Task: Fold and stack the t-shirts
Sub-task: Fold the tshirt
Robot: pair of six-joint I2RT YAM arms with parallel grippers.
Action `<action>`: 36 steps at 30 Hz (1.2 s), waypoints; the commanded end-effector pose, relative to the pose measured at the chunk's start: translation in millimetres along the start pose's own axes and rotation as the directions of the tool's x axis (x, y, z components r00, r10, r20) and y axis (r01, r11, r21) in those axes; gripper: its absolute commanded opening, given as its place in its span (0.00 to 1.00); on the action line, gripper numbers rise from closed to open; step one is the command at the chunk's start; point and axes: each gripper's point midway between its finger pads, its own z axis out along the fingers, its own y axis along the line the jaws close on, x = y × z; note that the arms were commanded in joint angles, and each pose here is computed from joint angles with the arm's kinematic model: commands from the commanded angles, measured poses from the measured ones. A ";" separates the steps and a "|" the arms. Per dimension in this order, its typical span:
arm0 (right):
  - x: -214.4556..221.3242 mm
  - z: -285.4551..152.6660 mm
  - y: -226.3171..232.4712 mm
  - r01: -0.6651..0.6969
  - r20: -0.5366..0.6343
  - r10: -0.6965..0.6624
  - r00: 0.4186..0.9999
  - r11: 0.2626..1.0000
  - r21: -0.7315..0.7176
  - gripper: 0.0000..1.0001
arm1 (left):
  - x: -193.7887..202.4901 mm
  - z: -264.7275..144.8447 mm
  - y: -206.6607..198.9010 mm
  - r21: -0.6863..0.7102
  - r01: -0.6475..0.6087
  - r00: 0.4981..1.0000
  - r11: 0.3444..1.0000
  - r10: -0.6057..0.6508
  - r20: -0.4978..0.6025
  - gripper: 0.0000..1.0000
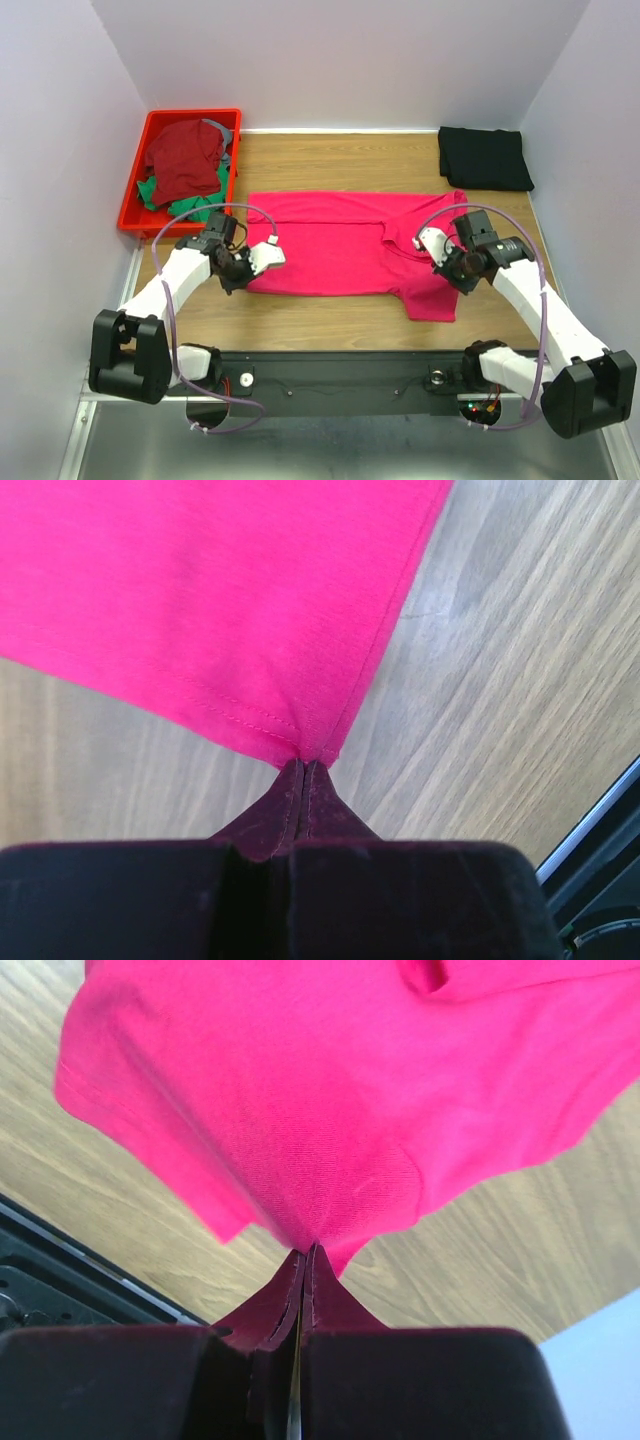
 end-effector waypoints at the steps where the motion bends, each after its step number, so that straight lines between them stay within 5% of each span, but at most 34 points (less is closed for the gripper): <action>1: -9.0 -12.8 -12.1 0.009 -0.002 -0.009 1.000 0.999 0.035 0.00 | -19.0 -16.2 7.3 0.015 -0.002 0.999 1.000 0.001 0.054 0.00; 36: -83.6 23.0 -159.2 0.045 0.021 -0.045 0.999 0.999 0.020 0.01 | -74.1 -13.9 121.2 -0.064 0.134 0.982 0.989 -0.123 0.143 0.00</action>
